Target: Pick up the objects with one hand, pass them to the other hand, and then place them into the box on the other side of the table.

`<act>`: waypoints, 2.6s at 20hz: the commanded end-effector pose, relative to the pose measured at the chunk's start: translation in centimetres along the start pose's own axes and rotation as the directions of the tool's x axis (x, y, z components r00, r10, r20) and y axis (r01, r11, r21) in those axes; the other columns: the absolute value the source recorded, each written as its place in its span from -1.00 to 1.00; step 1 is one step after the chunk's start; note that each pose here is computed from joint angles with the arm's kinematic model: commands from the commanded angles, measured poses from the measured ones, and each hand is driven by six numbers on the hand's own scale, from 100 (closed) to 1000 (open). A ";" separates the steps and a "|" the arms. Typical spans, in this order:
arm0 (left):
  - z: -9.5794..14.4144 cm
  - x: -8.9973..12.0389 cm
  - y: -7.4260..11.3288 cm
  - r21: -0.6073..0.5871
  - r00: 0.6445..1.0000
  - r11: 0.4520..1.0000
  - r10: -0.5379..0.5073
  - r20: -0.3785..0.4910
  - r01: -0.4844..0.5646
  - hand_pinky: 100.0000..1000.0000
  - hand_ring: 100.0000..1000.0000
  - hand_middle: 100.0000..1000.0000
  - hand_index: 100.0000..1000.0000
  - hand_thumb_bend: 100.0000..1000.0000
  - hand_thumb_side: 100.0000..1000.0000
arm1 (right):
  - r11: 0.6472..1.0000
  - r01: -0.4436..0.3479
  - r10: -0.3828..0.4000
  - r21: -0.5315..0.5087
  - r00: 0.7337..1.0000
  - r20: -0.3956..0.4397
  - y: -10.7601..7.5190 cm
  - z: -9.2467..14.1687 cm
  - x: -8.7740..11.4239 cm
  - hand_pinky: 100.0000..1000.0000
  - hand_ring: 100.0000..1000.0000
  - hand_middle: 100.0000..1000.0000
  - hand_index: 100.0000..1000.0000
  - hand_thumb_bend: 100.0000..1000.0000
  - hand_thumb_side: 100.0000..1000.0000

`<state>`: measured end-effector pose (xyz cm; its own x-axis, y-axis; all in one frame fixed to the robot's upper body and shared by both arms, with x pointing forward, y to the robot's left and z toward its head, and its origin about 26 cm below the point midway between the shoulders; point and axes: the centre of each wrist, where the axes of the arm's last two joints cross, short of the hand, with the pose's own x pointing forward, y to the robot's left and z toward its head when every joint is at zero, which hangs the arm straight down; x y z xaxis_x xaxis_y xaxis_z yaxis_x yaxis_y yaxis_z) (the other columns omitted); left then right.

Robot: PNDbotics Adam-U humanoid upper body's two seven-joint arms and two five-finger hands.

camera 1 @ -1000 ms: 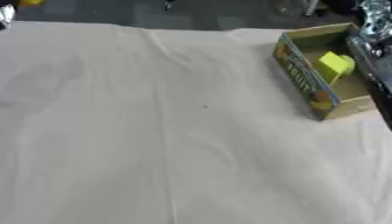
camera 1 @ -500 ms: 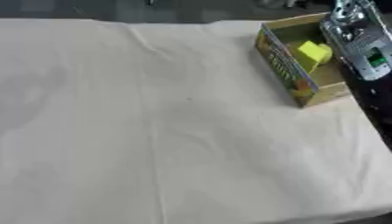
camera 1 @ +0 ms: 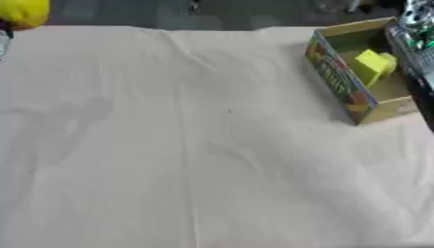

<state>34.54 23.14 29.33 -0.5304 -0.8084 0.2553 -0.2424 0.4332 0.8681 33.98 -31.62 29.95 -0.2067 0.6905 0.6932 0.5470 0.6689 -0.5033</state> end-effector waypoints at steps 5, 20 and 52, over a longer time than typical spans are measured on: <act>2.3 1.2 1.2 0.077 0.995 0.993 -0.092 0.025 0.090 -0.55 -0.18 -0.14 0.06 -1.00 -1.00 | 1.000 -0.015 0.016 -0.017 0.998 0.067 -1.1 0.3 1.5 0.48 0.48 0.48 0.54 -1.00 -0.30; 3.8 0.7 0.3 0.058 0.997 0.996 -0.071 -0.010 0.072 -0.58 -0.20 -0.15 0.05 -1.00 -1.00 | 1.000 -0.004 0.004 -0.001 0.995 0.100 -1.1 1.0 2.3 0.48 0.49 0.48 0.54 -1.00 -0.32; 6.2 -0.7 -2.5 -0.055 0.997 0.998 0.022 -0.071 -0.025 -0.58 -0.22 -0.17 0.04 -1.00 -1.00 | 1.000 -0.002 -0.002 0.024 0.986 0.166 -1.4 2.3 3.8 0.49 0.49 0.48 0.55 -1.00 -0.35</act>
<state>30.65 24.84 23.68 -0.4710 -0.8225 0.3188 -0.1601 0.4350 0.8861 31.24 -29.20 31.04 -0.3213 0.7018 0.6358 0.5050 0.6949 -0.5119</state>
